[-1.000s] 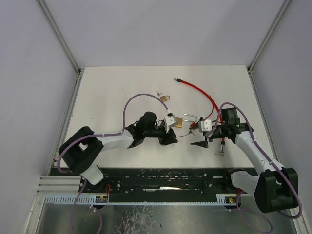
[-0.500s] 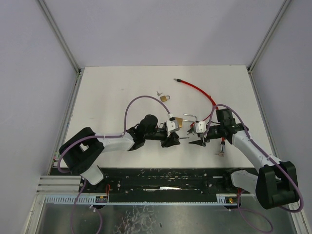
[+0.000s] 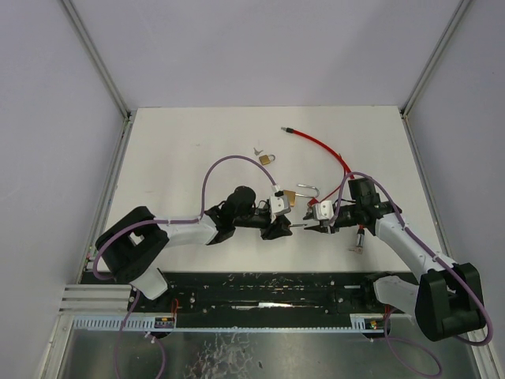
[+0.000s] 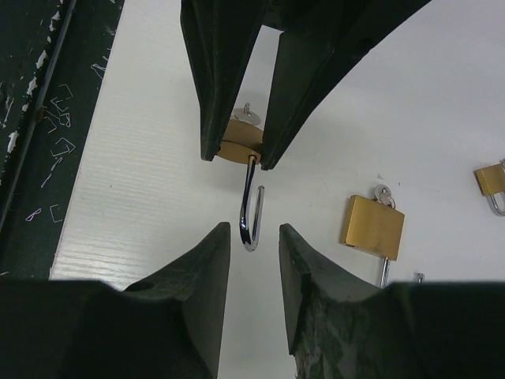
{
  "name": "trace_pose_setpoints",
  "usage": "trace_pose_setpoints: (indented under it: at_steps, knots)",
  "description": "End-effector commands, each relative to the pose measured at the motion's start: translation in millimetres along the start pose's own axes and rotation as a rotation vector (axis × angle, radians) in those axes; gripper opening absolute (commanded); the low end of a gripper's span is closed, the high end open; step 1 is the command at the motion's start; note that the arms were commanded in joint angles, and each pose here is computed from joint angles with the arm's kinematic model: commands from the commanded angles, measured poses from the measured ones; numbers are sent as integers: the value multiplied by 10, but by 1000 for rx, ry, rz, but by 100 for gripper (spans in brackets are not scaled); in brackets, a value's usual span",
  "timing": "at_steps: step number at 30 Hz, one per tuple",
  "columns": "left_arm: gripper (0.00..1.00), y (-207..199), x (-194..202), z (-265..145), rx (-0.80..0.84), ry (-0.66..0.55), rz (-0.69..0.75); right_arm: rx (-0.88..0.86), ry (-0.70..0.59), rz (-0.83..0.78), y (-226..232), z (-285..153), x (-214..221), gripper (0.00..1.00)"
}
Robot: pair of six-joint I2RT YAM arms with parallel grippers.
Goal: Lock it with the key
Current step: Lock the lock.
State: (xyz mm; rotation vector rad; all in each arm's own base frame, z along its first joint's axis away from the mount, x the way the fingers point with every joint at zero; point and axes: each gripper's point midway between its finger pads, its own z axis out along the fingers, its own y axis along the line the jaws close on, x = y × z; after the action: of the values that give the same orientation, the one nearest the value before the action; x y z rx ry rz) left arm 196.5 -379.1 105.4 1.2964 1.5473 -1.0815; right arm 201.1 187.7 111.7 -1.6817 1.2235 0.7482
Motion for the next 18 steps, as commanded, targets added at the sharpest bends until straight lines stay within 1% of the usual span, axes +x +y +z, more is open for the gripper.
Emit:
trace_pose_setpoints:
  at_steps: [1, 11, 18]
  knots:
    - [0, -51, -279, 8, 22, -91, 78, -11, -31, -44, 16, 18, -96, 36]
    - [0, -48, -290, 14, 19, -92, 77, -19, -37, -57, 29, 21, -124, 28]
    - [0, -67, -305, 16, 29, -95, 76, -23, -34, -57, 40, 28, -114, 27]
